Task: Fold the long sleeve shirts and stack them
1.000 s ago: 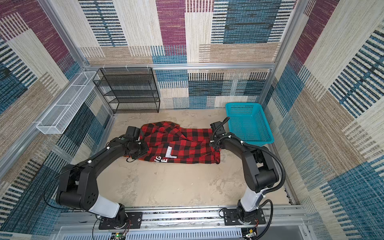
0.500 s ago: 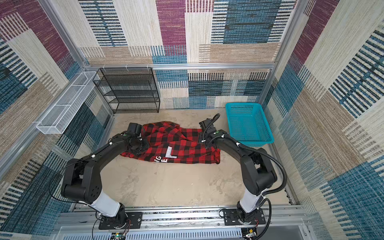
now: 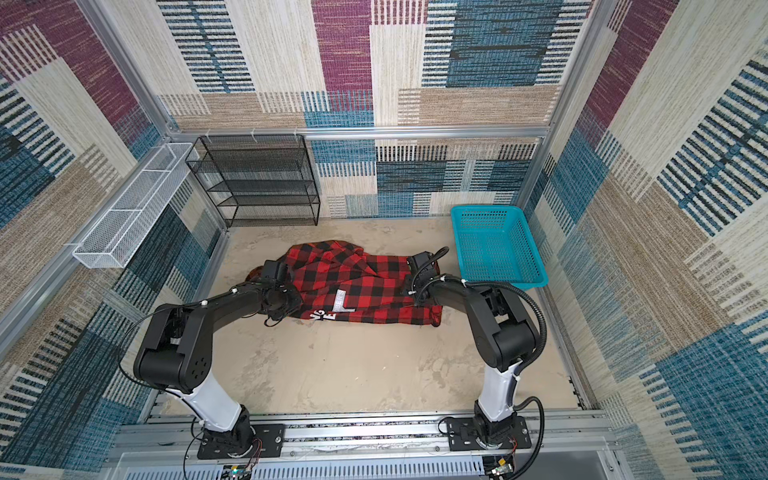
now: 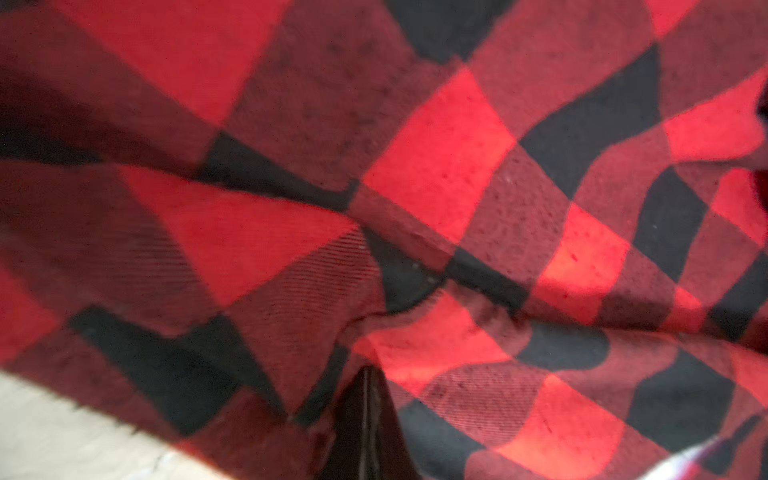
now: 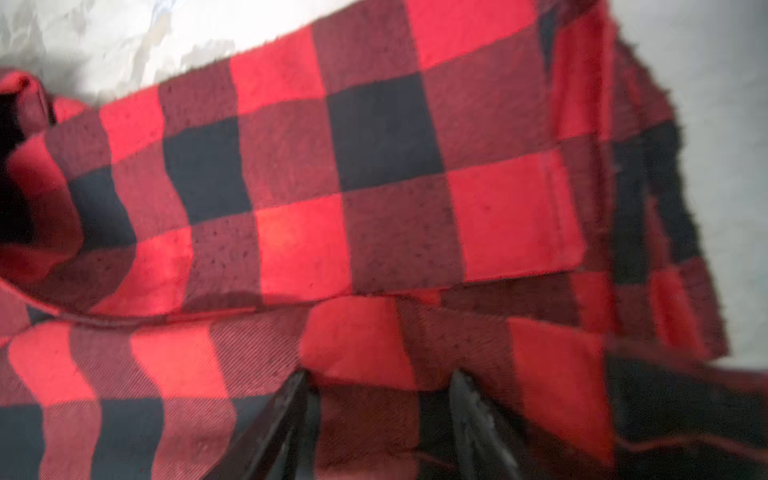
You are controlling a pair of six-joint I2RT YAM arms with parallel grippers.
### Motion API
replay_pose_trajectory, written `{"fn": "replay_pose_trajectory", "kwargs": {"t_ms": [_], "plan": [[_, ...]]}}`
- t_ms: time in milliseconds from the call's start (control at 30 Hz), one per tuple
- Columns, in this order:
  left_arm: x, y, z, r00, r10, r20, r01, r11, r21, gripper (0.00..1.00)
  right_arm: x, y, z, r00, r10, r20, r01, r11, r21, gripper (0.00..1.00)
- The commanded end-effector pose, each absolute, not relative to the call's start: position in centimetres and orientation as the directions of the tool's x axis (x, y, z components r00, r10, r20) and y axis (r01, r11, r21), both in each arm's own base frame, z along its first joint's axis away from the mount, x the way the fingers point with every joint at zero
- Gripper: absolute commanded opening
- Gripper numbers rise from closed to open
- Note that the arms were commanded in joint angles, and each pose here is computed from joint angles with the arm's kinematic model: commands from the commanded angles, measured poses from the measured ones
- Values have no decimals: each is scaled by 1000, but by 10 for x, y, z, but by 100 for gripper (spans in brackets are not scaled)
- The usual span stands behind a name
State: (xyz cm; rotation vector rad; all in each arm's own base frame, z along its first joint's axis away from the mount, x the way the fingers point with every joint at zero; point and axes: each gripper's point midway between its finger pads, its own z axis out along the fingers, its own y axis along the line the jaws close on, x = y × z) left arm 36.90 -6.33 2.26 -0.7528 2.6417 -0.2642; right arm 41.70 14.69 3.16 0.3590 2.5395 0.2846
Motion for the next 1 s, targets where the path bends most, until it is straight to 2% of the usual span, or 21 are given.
{"fn": "replay_pose_trajectory", "kwargs": {"t_ms": [0,233,433,533,700,833,967], "plan": [[337,-40,12,-783,-562,-268,-542,827,-149,0,392,119,9,-855,304,-421,263,953,153,59],[300,-42,21,-761,-607,-231,-574,795,-197,0,368,127,12,-879,284,-384,232,957,176,60],[277,-38,64,-733,-620,-280,-568,784,-250,0,336,154,37,-896,217,-387,164,973,166,62],[289,-39,101,-713,-607,-352,-524,794,-307,0,340,156,64,-870,221,-440,153,971,185,64],[329,-54,141,-737,-536,-412,-411,839,-357,0,379,186,109,-835,119,-538,2,977,213,63],[358,-72,128,-771,-515,-374,-371,841,-393,0,402,225,118,-808,1,-589,-150,967,208,61],[365,-82,98,-781,-533,-325,-391,823,-411,0,414,270,109,-796,-97,-598,-270,940,207,59]]}}
